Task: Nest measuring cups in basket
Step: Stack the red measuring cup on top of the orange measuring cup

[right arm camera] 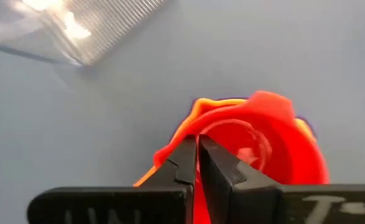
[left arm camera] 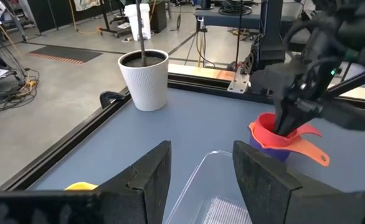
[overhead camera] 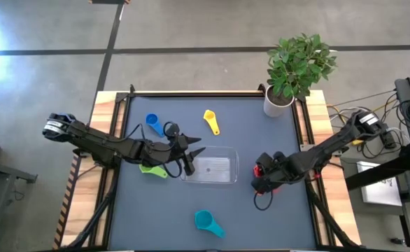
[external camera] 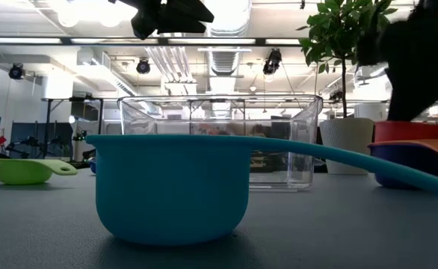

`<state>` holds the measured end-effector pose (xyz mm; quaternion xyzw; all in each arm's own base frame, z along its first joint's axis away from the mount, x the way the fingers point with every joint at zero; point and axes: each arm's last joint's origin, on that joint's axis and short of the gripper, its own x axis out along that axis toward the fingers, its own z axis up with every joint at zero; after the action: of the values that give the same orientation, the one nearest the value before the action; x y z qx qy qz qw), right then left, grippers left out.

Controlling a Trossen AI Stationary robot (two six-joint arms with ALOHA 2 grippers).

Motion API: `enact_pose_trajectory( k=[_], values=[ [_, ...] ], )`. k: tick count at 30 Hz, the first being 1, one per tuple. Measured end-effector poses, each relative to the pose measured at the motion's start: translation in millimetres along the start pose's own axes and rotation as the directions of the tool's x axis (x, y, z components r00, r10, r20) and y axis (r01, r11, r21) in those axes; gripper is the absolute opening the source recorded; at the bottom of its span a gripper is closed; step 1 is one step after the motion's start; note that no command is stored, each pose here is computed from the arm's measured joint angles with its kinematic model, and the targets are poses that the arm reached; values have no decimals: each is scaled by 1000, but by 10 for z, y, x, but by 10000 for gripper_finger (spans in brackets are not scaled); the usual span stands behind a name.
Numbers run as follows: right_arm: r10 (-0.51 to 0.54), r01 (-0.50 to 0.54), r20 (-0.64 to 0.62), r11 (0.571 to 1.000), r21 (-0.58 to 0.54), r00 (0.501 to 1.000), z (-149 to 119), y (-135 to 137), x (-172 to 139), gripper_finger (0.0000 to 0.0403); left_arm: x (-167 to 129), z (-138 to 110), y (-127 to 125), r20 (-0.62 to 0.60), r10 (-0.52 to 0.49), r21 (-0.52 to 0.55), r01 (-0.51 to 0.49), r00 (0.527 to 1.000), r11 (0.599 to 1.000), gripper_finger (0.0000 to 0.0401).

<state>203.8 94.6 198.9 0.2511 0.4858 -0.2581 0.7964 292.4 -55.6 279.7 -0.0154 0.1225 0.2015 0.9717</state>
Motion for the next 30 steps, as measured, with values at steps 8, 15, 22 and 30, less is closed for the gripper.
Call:
enact_pose_trajectory(
  k=[8, 15, 22, 30],
  values=[
    [15, -13, 100, 1000, -21, 995, 83, -39, -193, 8, 0, 0, -2, -1, -7, 0, 7, 1000, 1000, 155],
    [-3, 5, 117, 1000, -14, 993, 67, -61, -153, 8, 0, -1, -2, -2, -8, 0, 8, 1000, 1000, 155],
    [3, -2, 121, 1000, -10, 993, 32, -30, -28, 8, 0, 0, -2, -1, -8, 0, 8, 1000, 1000, 155],
    [-29, 29, 82, 1000, -5, 996, -16, -40, 71, 8, 0, 5, -4, 3, -12, -4, 12, 1000, 1000, 155]
  ],
)
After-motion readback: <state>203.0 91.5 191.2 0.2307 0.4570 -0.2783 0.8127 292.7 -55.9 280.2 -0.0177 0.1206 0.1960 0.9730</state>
